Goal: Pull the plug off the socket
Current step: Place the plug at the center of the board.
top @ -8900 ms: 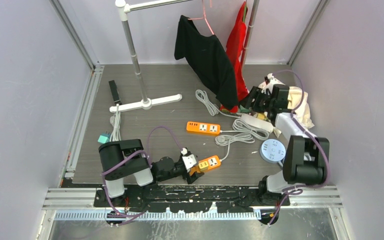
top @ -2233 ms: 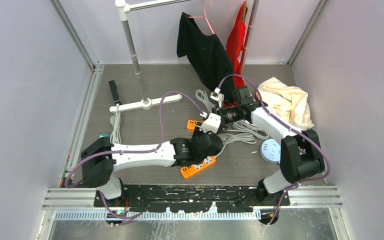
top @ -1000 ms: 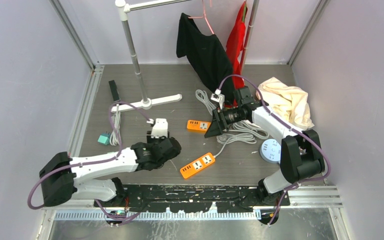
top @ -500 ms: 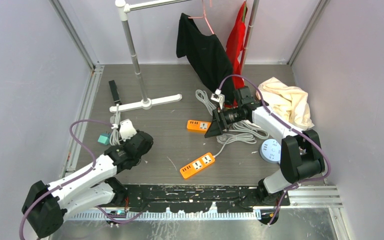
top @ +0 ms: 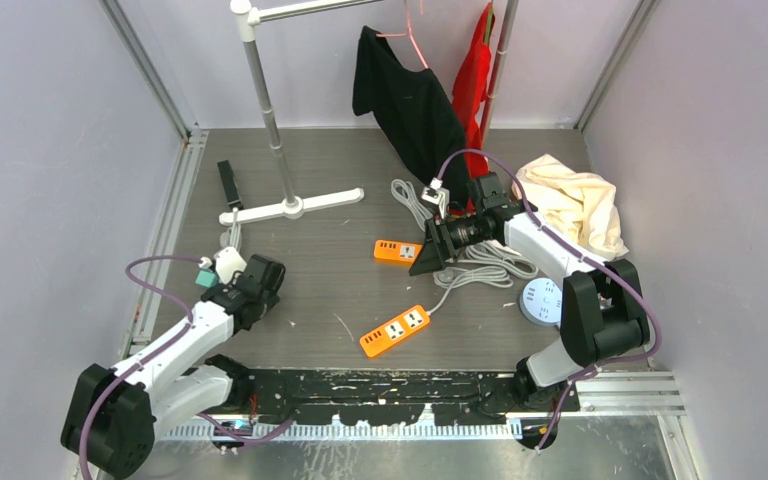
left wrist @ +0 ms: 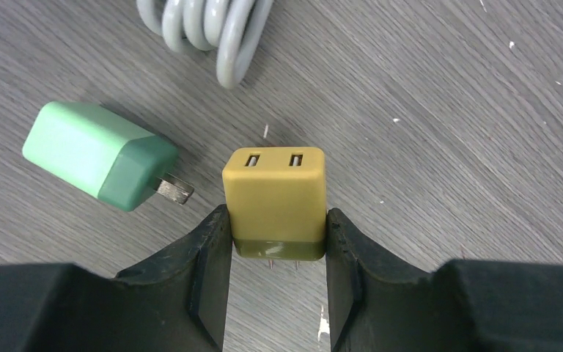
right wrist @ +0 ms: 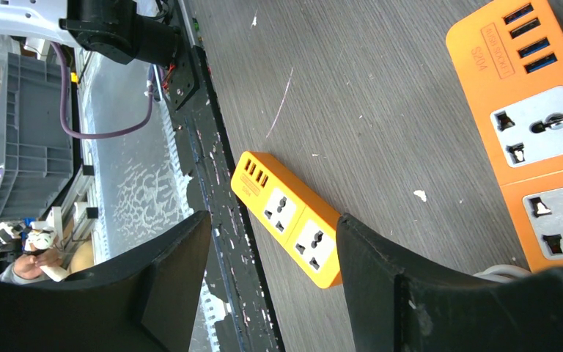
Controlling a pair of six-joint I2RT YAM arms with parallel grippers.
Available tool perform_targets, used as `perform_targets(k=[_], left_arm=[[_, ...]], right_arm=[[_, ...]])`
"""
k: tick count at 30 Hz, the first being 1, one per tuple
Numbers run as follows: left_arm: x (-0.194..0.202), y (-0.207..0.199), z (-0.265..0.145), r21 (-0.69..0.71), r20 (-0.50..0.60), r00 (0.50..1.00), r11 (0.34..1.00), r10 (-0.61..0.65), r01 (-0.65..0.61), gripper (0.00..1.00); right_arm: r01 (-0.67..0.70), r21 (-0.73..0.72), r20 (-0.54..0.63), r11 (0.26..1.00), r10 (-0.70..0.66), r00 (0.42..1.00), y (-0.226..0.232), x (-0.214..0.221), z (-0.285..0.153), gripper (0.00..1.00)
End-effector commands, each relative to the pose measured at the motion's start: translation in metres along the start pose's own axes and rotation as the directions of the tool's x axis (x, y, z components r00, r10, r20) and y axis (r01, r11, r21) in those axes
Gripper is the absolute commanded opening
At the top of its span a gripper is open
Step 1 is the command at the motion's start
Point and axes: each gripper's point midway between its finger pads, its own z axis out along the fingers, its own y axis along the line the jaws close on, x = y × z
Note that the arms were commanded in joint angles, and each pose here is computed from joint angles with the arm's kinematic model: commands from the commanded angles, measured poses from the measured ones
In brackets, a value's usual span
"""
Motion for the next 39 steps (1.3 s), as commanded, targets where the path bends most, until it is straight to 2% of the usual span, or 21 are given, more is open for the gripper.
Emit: perform_targets(k=[1,4,6,13,16,20,29,34,39], left_arm=[[-0.008,0.003,0.003,-0.032,0.028,0.995,0.995,-0.095,0.095,0.00],[-0.007,0.013,0.002,-0.086,0.034,0.990,0.987,-0.133,0.136,0.06],[-0.006,0.019,0.001,-0.114,0.034,0.987,0.981,-0.156,0.159,0.16],[-0.003,0.024,-0.003,-0.161,0.015,0.985,0.972,-0.171,0.171,0.24],[-0.006,0.023,-0.006,-0.173,0.008,0.985,0.970,-0.174,0.173,0.46],[-0.007,0.018,-0.009,-0.183,-0.015,0.985,0.969,-0.170,0.164,0.64],[-0.003,0.012,-0.018,-0.221,-0.100,0.985,0.968,-0.141,0.116,0.82],[-0.004,-0.002,-0.028,-0.195,-0.175,0.980,0.979,-0.098,0.063,0.93],[-0.010,-0.014,-0.039,-0.198,-0.241,0.970,0.980,-0.034,-0.015,0.97]], right_arm=[[0.065,-0.015,0.033,0.998,-0.065,0.997,0.008,-0.017,-0.005,0.68],[0.065,-0.015,0.032,0.998,-0.064,0.997,0.008,-0.016,-0.005,0.68],[0.067,-0.014,0.032,0.998,-0.067,0.997,0.008,-0.016,-0.005,0.68],[0.068,-0.013,0.033,0.998,-0.068,0.997,0.008,-0.017,-0.005,0.68],[0.067,-0.012,0.032,0.998,-0.066,0.997,0.008,-0.016,-0.005,0.68],[0.067,-0.012,0.033,0.998,-0.067,0.997,0.007,-0.017,-0.006,0.69],[0.080,-0.006,0.034,0.997,-0.080,0.996,0.009,-0.018,-0.009,0.69],[0.099,0.014,0.039,0.995,-0.100,0.994,0.008,-0.019,-0.015,0.69],[0.111,0.029,0.050,0.993,-0.112,0.992,0.007,-0.022,-0.021,0.69]])
